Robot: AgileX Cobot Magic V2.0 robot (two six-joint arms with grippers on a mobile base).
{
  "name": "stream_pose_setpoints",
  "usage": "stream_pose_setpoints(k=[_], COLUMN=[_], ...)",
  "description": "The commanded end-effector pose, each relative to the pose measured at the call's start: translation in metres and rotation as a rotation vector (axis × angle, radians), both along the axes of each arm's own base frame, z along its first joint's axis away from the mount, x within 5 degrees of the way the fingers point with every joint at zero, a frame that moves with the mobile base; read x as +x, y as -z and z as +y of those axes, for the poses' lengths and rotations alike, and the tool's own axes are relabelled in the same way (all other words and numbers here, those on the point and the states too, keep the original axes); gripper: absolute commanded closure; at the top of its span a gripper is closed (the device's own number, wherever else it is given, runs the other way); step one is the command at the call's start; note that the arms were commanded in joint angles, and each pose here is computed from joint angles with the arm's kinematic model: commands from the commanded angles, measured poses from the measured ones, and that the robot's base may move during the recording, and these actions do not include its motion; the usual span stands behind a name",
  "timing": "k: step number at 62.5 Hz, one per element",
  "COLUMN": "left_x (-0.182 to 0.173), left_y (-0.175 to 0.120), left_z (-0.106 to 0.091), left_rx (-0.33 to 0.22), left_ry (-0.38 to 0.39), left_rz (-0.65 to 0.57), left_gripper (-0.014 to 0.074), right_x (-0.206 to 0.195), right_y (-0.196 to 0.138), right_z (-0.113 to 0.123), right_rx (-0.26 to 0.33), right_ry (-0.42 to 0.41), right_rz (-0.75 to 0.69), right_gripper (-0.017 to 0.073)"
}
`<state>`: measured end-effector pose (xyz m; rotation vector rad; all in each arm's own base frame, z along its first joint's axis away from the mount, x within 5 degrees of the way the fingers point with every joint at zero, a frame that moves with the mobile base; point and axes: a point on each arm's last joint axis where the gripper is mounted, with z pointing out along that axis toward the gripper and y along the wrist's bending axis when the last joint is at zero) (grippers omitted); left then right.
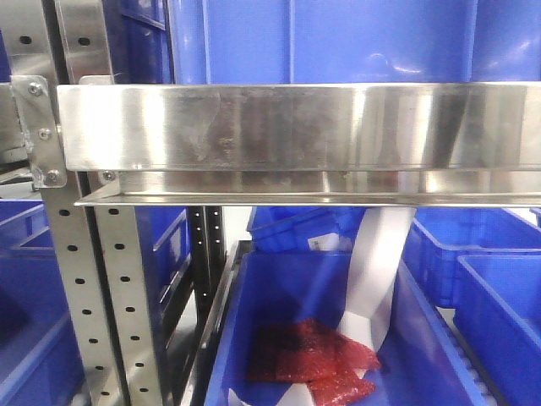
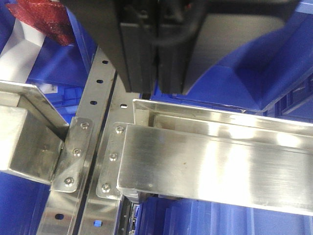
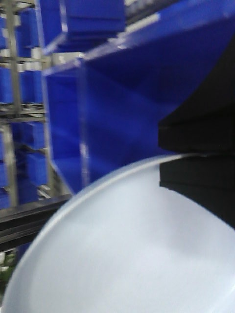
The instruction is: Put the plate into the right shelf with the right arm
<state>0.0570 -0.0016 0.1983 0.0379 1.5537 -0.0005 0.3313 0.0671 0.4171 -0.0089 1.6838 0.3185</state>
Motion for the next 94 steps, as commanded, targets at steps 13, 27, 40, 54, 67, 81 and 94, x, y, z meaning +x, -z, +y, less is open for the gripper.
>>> stream_pose_setpoints(k=[13,27,40,54,67,81,94], left_x=[-0.001,-0.001,-0.001,-0.001,-0.001,-0.001,-0.001], left_y=[-0.005,-0.005,-0.005,-0.005,-0.005,-0.005,-0.005], left_z=[0.001,0.001,0.001,0.001,0.001,0.001,0.001], left_rx=[-0.018,-0.018,-0.018,-0.018,-0.018,-0.018,-0.018], left_ry=[-0.009,-0.009,-0.009,-0.009,-0.009,-0.009,-0.009], left_rz=[-0.089,-0.089,-0.089,-0.089,-0.089,-0.089,-0.089], left_gripper=[0.0722,0.0722,0.0722,0.0722,0.0722,0.0722,0.0722], right_x=[-0.013,-0.013,-0.024,-0.067,-0.122,-0.189,-0.244], right_y=[-0.032,-0.035,-0.039,-0.035,0.002,0.053,0.097], right_z=[0.001,0.0,-0.004,-0.026,-0.049,-0.059,-0.062], right_rx=[0.036,0.043,0.042,-0.095,-0.138,-0.146,-0.137], right_ry=[-0.002,0.006,0.012,0.063,0.129,0.157,0.163], right_rz=[-0.13,-0.154,-0.164,-0.224,-0.188,-0.183,-0.249], right_gripper=[0.0112,0.0326,0.0508,0.0508,0.0508,0.0508,0.0508])
